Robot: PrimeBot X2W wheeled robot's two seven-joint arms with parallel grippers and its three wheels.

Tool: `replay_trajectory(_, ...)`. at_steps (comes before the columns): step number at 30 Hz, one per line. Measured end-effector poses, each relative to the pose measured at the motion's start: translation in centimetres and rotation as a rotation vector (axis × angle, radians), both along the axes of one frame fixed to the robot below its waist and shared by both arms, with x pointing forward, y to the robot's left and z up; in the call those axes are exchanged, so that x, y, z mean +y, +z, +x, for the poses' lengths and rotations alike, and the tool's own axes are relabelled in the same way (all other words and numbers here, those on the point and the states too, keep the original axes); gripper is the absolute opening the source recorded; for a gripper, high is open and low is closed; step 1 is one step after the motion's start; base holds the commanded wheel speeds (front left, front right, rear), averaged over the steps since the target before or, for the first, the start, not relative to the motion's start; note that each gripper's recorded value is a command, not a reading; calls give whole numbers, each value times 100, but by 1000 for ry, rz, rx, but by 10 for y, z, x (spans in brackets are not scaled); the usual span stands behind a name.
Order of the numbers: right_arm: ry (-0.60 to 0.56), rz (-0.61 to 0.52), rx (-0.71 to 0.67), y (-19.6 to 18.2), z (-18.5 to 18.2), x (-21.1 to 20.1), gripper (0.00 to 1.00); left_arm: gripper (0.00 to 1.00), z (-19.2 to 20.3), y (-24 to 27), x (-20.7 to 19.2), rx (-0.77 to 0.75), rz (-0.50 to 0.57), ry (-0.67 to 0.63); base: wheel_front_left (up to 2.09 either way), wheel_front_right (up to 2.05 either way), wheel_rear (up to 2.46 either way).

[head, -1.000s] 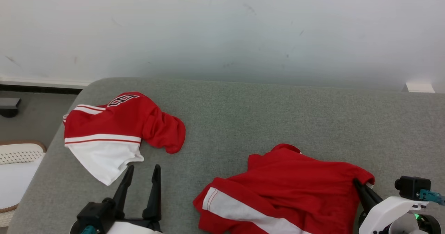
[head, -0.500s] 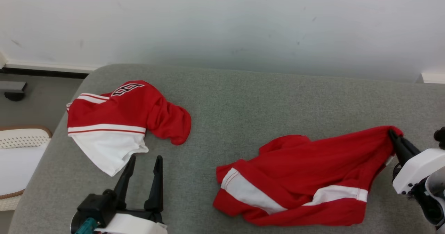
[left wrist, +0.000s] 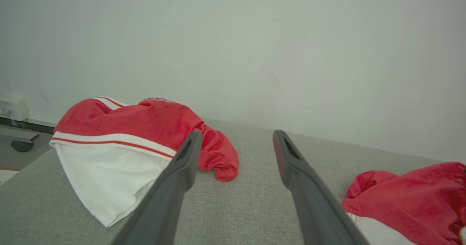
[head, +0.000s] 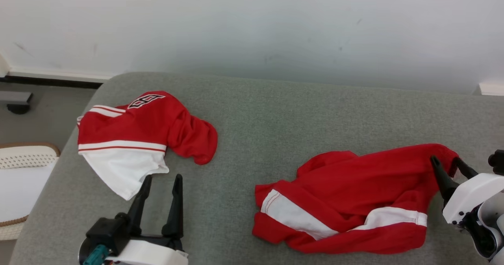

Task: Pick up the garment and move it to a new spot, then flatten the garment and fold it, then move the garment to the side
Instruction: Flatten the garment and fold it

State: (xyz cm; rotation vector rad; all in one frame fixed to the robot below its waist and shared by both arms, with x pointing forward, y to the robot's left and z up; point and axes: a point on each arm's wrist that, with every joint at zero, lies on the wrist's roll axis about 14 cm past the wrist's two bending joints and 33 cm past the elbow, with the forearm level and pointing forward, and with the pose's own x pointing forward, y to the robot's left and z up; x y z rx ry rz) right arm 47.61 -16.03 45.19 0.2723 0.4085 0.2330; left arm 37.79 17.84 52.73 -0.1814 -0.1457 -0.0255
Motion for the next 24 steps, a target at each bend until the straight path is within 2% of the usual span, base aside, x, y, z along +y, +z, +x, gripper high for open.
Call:
replay_trajectory(6,-28,-2,-107,21,-11,-12,100,100,0,5,-11,-15,-1,-30,0,0,0)
replay_trajectory(14,-34,-3,-336,71,-34,-19,100,100,2,16,-30,-48,0,-83,0,0,0)
replay_trajectory(18,-48,-5,-426,84,-52,-21,100,100,7,22,-40,-66,1,-110,0,0,0)
replay_trajectory(24,-131,-2,-513,92,-80,-36,100,100,9,27,-51,-82,0,-140,0,0,0)
